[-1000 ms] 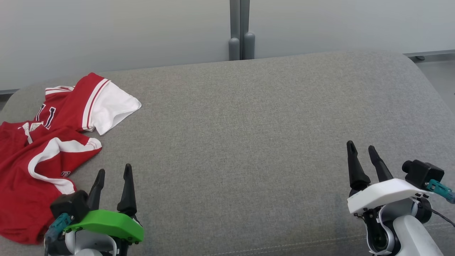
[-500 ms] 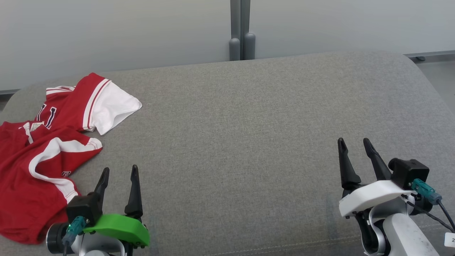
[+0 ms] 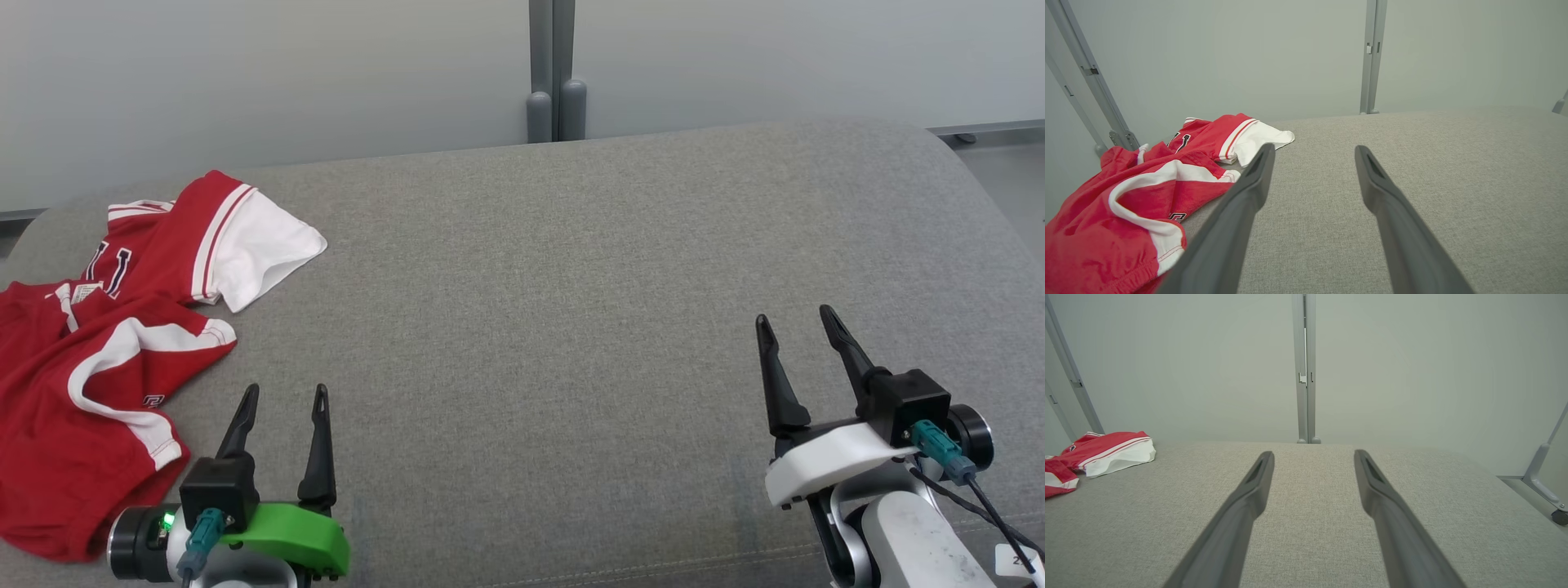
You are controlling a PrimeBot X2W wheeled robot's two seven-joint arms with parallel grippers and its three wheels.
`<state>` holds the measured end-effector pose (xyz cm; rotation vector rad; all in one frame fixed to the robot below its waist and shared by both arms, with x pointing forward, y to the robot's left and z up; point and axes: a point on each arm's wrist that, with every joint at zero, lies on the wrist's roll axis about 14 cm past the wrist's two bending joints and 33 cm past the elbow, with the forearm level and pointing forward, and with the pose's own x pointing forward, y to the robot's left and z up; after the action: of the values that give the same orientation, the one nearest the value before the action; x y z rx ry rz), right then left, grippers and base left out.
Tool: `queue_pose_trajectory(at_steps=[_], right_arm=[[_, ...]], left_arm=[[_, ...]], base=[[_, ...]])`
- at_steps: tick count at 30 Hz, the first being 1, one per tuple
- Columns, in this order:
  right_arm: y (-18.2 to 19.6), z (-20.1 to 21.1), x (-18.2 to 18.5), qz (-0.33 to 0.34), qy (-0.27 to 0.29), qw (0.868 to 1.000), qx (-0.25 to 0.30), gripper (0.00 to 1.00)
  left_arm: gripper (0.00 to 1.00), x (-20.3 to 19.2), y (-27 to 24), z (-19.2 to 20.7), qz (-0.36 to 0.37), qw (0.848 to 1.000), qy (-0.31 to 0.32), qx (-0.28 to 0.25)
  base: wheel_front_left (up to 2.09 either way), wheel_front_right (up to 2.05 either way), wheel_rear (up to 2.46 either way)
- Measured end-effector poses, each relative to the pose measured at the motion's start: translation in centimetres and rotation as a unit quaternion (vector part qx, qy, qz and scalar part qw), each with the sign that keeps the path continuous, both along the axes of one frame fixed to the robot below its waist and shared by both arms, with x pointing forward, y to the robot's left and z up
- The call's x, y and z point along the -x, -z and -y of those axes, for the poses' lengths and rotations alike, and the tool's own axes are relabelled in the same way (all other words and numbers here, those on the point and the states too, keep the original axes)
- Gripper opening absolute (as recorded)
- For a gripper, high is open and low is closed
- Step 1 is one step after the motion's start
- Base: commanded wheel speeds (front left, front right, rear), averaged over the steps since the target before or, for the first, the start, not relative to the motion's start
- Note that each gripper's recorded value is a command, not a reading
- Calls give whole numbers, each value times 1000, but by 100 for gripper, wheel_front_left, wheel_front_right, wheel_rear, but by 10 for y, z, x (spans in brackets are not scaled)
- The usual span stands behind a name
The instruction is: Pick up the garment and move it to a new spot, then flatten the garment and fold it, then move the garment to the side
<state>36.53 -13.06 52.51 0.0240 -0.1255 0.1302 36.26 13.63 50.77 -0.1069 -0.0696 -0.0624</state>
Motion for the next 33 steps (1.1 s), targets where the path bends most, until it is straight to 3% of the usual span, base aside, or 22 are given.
queue_pose_trajectory(at_steps=[33], right_arm=[[-1,3,-2,1,3,1000,-3,100]], left_arm=[[100,0,2,-5,-3,1000,-7,6]], base=[[0,0,0]])
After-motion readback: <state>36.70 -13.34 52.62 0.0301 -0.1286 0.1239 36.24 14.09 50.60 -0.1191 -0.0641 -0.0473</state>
